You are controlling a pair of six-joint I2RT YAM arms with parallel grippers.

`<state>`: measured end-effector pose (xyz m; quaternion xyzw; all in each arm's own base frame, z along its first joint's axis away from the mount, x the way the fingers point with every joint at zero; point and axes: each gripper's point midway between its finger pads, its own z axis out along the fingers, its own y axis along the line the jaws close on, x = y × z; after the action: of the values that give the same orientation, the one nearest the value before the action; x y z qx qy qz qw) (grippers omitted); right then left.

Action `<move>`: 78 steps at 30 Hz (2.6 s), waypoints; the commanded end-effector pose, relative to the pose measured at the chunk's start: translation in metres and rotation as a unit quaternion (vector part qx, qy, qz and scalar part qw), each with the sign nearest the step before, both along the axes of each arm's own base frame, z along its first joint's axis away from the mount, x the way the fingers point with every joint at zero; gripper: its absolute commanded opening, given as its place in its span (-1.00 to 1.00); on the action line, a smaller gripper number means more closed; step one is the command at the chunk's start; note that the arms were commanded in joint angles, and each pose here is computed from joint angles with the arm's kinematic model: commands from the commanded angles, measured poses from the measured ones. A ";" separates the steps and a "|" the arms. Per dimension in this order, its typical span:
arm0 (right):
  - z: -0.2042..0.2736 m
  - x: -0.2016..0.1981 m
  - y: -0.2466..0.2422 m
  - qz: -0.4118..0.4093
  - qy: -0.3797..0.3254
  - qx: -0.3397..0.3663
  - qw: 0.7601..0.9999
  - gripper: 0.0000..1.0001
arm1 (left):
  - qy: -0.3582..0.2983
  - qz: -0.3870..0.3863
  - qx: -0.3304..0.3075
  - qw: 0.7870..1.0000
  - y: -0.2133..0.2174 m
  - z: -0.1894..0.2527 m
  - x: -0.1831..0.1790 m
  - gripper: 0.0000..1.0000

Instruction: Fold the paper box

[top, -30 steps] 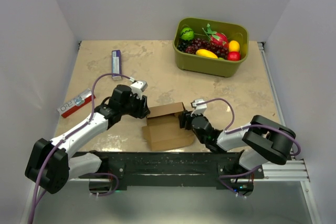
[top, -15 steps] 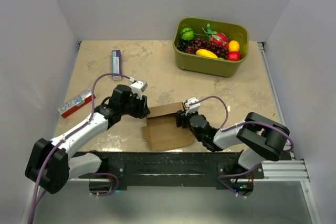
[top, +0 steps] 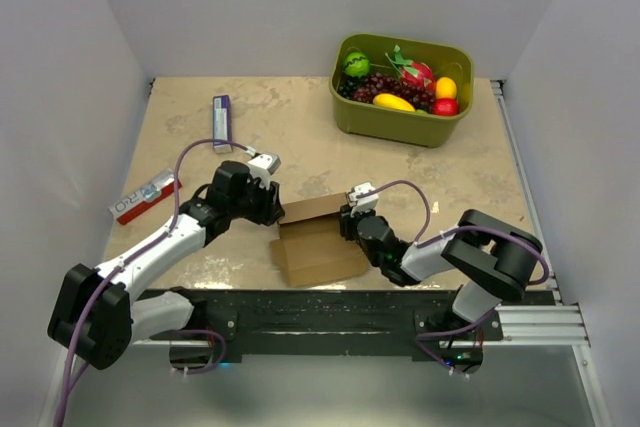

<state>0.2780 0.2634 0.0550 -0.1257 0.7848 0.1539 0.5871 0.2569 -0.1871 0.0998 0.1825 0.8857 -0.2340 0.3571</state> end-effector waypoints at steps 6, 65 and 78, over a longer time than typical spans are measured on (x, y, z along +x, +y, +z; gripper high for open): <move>0.004 0.012 -0.004 -0.073 0.010 0.040 0.996 -0.42 | 0.000 -0.019 -0.001 1.000 -0.005 0.004 0.001 -0.20; 0.052 -0.047 -0.052 -0.101 0.114 0.119 0.981 0.81 | -0.101 0.007 -0.048 0.994 0.009 0.058 0.018 0.64; 0.003 -0.090 -0.058 -0.098 0.257 0.096 0.956 0.65 | -0.215 -0.083 0.016 0.973 -0.038 0.101 0.012 0.62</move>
<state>0.2022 0.2043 0.0708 0.0360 0.8858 0.1829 0.4249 0.2616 -0.1988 0.1638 0.2480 0.8160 -0.2351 0.4663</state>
